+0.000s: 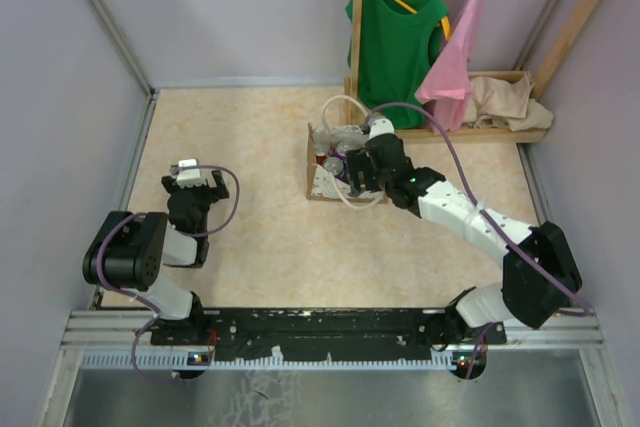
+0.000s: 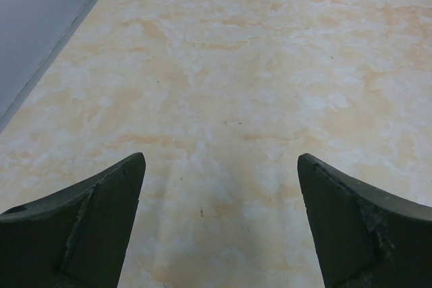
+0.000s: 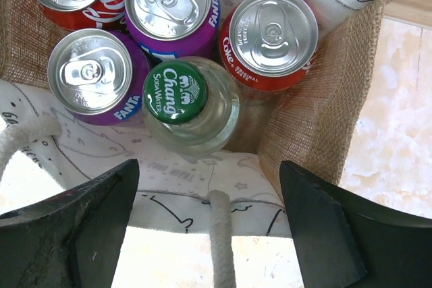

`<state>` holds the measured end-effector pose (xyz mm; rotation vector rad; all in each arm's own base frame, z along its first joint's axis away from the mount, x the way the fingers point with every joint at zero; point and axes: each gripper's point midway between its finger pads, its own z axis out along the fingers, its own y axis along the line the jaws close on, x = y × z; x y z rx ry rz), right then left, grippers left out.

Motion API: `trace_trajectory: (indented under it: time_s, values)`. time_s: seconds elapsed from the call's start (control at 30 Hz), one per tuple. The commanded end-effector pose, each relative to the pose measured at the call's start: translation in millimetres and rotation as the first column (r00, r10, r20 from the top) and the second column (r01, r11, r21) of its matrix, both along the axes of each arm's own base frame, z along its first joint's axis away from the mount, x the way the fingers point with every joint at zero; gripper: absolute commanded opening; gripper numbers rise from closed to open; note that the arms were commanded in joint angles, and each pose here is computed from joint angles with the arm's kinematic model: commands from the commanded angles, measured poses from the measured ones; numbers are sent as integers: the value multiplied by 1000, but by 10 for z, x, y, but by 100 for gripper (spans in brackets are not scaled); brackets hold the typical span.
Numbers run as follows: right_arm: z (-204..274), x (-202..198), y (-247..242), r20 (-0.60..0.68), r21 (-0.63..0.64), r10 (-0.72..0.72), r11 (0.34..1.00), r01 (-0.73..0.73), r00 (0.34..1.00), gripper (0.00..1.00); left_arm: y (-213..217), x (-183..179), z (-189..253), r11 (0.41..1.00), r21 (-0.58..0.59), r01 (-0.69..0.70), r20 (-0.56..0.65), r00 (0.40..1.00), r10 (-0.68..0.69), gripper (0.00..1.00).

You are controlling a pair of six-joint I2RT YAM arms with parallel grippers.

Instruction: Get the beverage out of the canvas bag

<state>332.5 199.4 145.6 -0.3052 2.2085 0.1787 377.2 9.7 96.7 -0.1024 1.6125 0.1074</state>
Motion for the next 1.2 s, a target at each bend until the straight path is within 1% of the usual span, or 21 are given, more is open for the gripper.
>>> trace_trajectory:
  time_s: [0.0, 0.23, 0.43, 0.9, 1.17]
  values:
    - [-74, -127, -71, -34, -24, -16, 1000, 15, 999, 86, 6, -9, 1, 1000, 5, -3, 5, 1000, 3, 100]
    - [162, 99, 78, 76, 23, -8, 1000, 6, 997, 85, 5, -11, 0, 1000, 4, -3, 5, 1000, 3, 100]
    - [271, 257, 210, 139, 41, 7, 999, -13, 990, 83, 4, -11, 2, 1000, 5, -2, 5, 1000, 2, 100]
    - [293, 393, 250, 241, 66, -4, 998, -12, 971, 76, 3, -11, -1, 1000, 5, -2, 4, 1000, 2, 100]
    - [284, 454, 278, 273, 52, 12, 998, -27, 962, 68, 6, -11, -1, 1000, 4, -3, 4, 1000, 3, 100]
